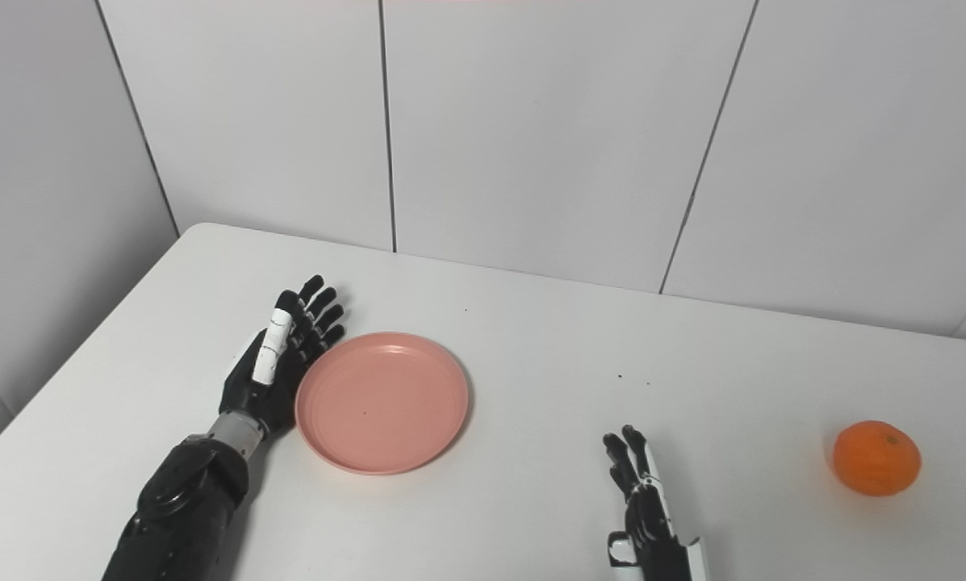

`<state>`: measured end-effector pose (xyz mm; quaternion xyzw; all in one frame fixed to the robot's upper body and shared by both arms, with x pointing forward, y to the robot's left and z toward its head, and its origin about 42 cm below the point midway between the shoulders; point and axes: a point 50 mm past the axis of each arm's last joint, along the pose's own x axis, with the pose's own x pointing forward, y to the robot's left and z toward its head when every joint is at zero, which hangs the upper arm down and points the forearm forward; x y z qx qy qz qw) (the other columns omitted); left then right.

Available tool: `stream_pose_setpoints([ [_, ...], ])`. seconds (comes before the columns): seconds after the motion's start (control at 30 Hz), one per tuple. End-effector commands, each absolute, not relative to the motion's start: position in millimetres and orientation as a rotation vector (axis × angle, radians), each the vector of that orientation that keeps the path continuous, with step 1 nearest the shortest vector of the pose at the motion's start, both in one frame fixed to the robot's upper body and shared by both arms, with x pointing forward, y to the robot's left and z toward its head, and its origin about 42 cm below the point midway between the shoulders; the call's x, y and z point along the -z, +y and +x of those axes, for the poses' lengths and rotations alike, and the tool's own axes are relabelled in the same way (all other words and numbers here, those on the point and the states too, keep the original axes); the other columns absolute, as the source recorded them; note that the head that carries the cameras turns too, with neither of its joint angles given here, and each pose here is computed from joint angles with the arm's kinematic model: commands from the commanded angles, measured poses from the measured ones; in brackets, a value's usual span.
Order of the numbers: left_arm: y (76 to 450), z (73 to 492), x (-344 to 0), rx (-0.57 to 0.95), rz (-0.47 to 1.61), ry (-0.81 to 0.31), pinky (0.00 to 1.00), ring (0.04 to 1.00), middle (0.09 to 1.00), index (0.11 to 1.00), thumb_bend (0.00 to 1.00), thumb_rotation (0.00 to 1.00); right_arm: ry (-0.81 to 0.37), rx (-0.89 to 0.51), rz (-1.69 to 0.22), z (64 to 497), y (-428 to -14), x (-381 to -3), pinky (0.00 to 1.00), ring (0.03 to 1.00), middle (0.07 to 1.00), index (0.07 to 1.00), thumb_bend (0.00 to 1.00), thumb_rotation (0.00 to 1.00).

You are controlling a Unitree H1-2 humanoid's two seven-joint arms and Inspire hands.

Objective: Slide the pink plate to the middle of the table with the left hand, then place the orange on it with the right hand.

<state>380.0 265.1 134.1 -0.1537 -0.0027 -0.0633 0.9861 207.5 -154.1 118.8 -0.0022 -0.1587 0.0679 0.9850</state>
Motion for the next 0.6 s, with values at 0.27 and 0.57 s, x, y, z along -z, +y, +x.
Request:
stream_pose_setpoints([
  [0.27,245.4,363.3,-117.1,0.095,-0.344,0.059,0.97,0.963,0.966,0.998,0.85,0.77,-0.207,-0.12,0.009,174.9,-147.1,-100.6,0.93,0.926,0.904,0.938,0.79,1.0],
  [0.57,223.3,360.2,-116.6,0.113,-0.384,0.049,0.97,0.953,0.956,0.997,0.84,0.78,-0.207,-0.115,0.0,176.0,-139.6,-104.6,0.92,0.912,0.89,0.922,0.78,1.0],
])
